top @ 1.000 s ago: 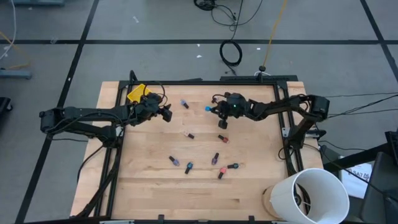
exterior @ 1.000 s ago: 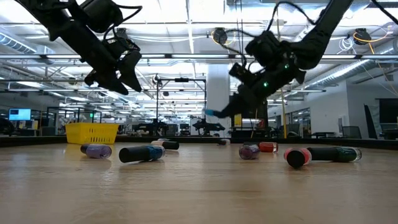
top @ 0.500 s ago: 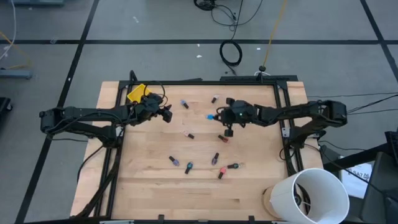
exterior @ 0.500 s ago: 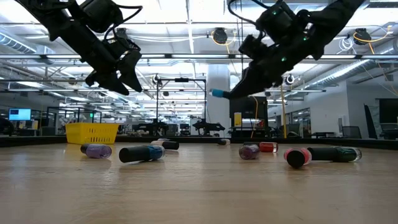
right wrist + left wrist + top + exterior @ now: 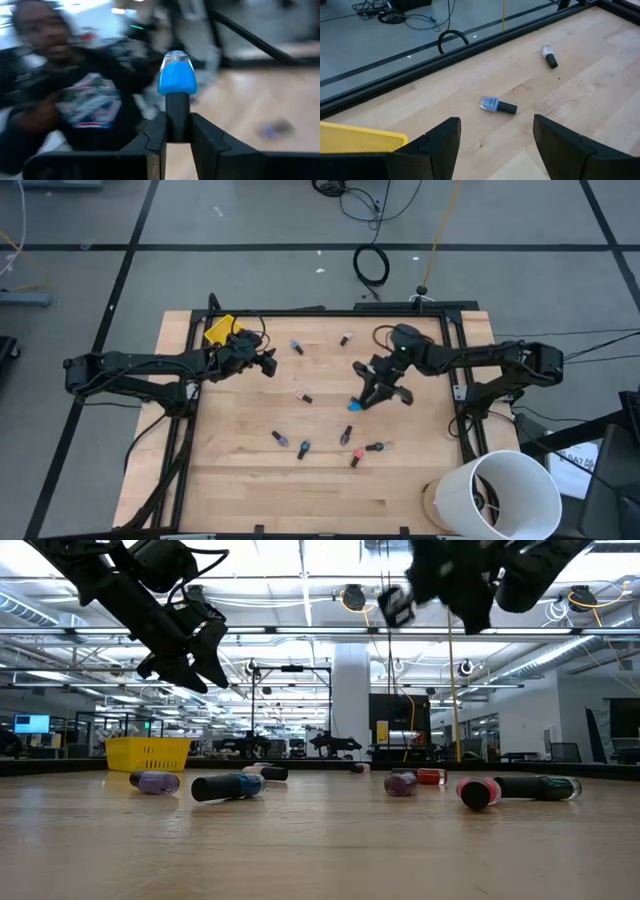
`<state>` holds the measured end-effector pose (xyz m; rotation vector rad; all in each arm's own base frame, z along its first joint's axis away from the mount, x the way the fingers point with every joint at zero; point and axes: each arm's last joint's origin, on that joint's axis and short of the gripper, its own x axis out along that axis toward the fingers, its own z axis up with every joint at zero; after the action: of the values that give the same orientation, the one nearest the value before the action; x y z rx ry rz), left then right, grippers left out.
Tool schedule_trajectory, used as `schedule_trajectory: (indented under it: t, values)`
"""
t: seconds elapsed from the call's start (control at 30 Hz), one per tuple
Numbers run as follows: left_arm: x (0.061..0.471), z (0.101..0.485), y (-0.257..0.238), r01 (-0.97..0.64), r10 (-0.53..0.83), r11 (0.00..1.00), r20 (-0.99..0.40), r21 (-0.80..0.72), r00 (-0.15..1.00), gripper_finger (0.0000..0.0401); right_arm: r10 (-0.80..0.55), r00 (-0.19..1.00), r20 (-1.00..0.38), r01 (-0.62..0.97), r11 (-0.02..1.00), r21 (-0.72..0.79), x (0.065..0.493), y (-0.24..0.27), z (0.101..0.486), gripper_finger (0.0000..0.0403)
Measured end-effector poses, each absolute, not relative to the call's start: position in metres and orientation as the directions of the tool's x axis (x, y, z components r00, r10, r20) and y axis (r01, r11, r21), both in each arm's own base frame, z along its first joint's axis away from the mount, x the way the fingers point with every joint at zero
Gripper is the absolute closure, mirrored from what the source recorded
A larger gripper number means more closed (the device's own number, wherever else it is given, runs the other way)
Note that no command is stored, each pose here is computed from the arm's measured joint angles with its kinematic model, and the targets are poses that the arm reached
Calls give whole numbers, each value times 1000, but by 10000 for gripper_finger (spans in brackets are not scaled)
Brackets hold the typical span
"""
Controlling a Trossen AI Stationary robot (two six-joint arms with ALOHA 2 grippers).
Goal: Pick & Place Nail Polish
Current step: Put the blue nail polish into the yellow bin
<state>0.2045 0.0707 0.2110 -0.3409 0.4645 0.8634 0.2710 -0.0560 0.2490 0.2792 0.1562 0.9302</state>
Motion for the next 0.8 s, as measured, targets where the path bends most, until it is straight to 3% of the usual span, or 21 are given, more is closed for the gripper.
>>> schedule_trajectory:
  t: [0.2,0.4,0.63,0.8]
  values:
    - [204,211,71,-789,644,606,-520,-101,561,155,866,491,98,-871,486,67,268,-38,278,354]
    - [204,211,71,-789,644,606,-520,-101,561,155,846,491,207,-849,518,-103,264,-27,296,354]
    - [204,211,71,-785,647,615,-519,-78,558,155,817,461,345,-832,533,-151,256,-13,311,354]
    - [204,211,71,-783,648,618,-519,-69,557,155,834,398,382,-863,482,-154,249,3,319,354]
